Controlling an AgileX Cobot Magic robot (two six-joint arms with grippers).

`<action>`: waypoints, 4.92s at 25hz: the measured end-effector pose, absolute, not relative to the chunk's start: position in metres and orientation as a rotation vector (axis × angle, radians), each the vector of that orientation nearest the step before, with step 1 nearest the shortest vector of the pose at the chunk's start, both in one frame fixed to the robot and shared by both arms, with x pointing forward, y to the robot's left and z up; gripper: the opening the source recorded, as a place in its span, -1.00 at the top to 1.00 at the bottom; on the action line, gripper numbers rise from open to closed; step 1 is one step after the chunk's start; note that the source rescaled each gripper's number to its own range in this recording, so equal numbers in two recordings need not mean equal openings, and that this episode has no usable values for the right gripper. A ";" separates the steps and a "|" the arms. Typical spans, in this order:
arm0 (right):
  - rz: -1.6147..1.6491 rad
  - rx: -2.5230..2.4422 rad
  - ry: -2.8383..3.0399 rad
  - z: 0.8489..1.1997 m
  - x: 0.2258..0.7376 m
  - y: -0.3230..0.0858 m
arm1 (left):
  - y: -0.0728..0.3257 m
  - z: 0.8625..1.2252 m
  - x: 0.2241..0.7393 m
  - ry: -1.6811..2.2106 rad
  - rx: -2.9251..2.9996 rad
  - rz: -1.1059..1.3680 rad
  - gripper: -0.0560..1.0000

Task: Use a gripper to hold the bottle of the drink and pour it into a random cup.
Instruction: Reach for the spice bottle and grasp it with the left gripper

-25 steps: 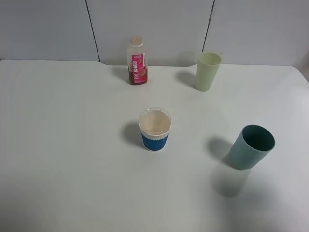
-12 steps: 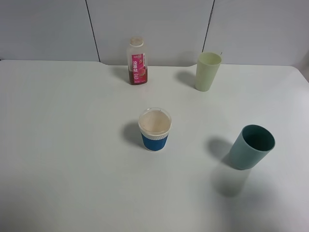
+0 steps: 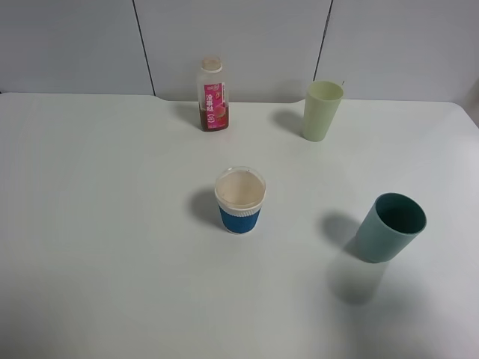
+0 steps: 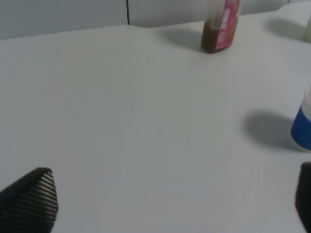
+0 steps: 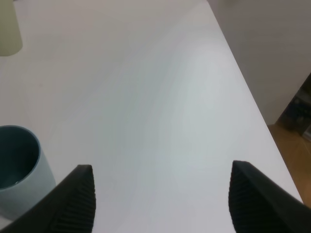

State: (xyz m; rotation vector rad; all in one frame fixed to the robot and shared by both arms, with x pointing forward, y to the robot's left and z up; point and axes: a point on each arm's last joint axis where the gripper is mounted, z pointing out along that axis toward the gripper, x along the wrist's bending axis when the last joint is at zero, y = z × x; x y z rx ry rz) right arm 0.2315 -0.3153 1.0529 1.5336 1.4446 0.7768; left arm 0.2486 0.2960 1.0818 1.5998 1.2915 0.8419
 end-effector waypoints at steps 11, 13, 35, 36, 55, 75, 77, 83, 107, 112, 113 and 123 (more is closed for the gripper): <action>0.777 1.534 1.445 1.053 0.231 -0.315 | 0.284 1.087 0.309 1.355 1.653 0.791 -1.00; 0.777 1.534 1.445 1.053 0.231 -0.315 | 0.282 1.087 0.317 1.357 1.651 0.791 -1.00; 0.777 1.534 1.445 1.053 0.231 -0.315 | 0.264 1.047 0.414 1.414 1.853 0.738 -1.00; 0.777 1.534 1.445 1.053 0.231 -0.315 | 0.263 1.044 0.419 1.419 1.859 0.733 -1.00; 0.777 1.534 1.445 1.053 0.231 -0.315 | 0.252 0.988 0.485 1.425 1.864 0.759 -1.00; 0.777 1.534 1.445 1.053 0.231 -0.315 | 0.228 0.952 0.524 1.075 1.791 0.803 -1.00; 0.777 1.534 1.445 1.053 0.231 -0.315 | 0.224 0.949 0.526 1.029 1.778 0.790 -1.00; 0.777 1.534 1.445 1.053 0.231 -0.315 | 0.213 0.940 0.530 0.895 1.754 0.750 -1.00; 0.777 1.534 1.445 1.053 0.231 -0.315 | 0.188 0.911 0.606 0.769 1.853 0.664 -1.00; 0.777 1.534 1.445 1.053 0.231 -0.315 | 0.183 0.910 0.621 0.714 1.863 0.673 -1.00; 0.777 1.534 1.445 1.053 0.231 -0.315 | 0.182 0.910 0.624 0.705 1.864 0.673 -1.00; 0.777 1.534 1.445 1.053 0.231 -0.315 | 0.170 0.902 0.647 0.576 1.885 0.646 -1.00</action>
